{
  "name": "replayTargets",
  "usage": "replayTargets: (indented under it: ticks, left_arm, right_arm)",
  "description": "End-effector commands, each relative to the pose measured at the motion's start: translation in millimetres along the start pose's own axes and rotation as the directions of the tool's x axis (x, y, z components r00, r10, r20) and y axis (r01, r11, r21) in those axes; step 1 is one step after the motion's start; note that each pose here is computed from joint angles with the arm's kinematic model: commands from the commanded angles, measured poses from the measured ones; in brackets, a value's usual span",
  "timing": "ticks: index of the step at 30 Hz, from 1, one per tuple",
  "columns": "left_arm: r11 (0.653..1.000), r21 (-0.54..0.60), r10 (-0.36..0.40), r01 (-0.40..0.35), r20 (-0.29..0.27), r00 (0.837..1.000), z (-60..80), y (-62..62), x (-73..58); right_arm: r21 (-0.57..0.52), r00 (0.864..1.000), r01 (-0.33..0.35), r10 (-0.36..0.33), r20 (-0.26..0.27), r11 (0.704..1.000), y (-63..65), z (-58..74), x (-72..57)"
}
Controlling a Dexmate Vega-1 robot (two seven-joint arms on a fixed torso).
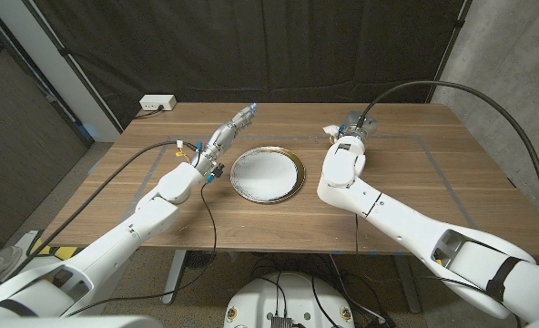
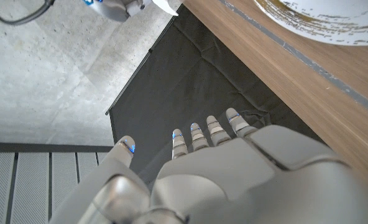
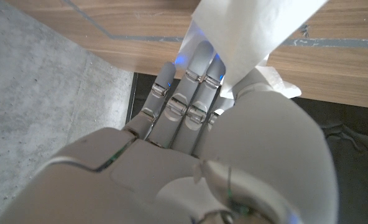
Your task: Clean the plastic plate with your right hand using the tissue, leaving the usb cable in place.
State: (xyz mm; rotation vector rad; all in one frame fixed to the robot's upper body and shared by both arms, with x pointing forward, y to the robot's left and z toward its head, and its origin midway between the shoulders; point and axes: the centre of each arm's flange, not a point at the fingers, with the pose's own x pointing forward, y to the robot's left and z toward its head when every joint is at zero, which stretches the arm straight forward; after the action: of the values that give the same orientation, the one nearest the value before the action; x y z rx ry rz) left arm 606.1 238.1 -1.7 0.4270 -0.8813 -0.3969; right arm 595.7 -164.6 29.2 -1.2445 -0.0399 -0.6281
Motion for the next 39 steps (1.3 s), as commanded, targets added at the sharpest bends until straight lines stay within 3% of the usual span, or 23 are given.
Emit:
replayTargets:
  ticks: [1,7,12,17,21,25,30,34,37,39]
  left_arm:
    - [0.991,-0.133,0.022,-0.023,-0.007,1.000,2.3,10.2,-1.9]
    - [0.989,-0.143,0.028,-0.030,-0.015,0.999,1.8,14.5,-3.9]
    - [0.989,-0.144,0.035,-0.038,-0.018,0.999,1.5,17.3,-4.4]
    - [0.989,-0.144,0.034,-0.037,-0.022,0.999,0.5,18.7,-4.9]
    - [0.989,-0.145,0.033,-0.036,-0.019,0.999,0.6,20.1,-5.3]
    - [0.989,-0.144,0.036,-0.038,-0.015,0.999,0.9,22.7,-6.2]
    - [0.988,-0.146,0.040,-0.042,-0.013,0.999,0.2,28.1,-8.3]
    - [0.988,-0.149,0.045,-0.046,-0.010,0.999,-0.7,33.5,-10.4]
    - [0.988,-0.149,0.050,-0.050,-0.009,0.999,-2.1,38.5,-12.1]
    - [0.987,-0.153,0.057,-0.057,-0.007,0.998,-3.8,44.0,-13.8]
  right_arm:
    - [0.045,0.992,-0.098,0.101,-0.078,0.994,7.5,-12.9,13.1]
    - [0.028,0.979,-0.167,0.169,-0.111,0.986,10.5,-14.5,16.2]
    - [-0.001,0.941,-0.305,0.301,-0.152,0.952,8.6,-12.2,22.3]
    - [-0.022,0.936,-0.318,0.310,-0.167,0.948,9.4,-8.9,22.1]
    - [-0.016,0.920,-0.359,0.351,-0.175,0.933,8.3,-8.5,22.9]
    - [-0.004,0.914,-0.370,0.363,-0.181,0.929,7.2,-7.9,21.9]
    - [0.025,0.916,-0.371,0.370,-0.153,0.928,4.5,-8.6,17.2]
    - [0.050,0.926,-0.353,0.356,-0.123,0.934,1.8,-9.4,11.9]
    - [0.084,0.934,-0.339,0.346,-0.087,0.937,0.4,-9.8,8.7]
    - [0.151,0.941,-0.330,0.336,-0.020,0.932,-1.4,-11.9,6.1]
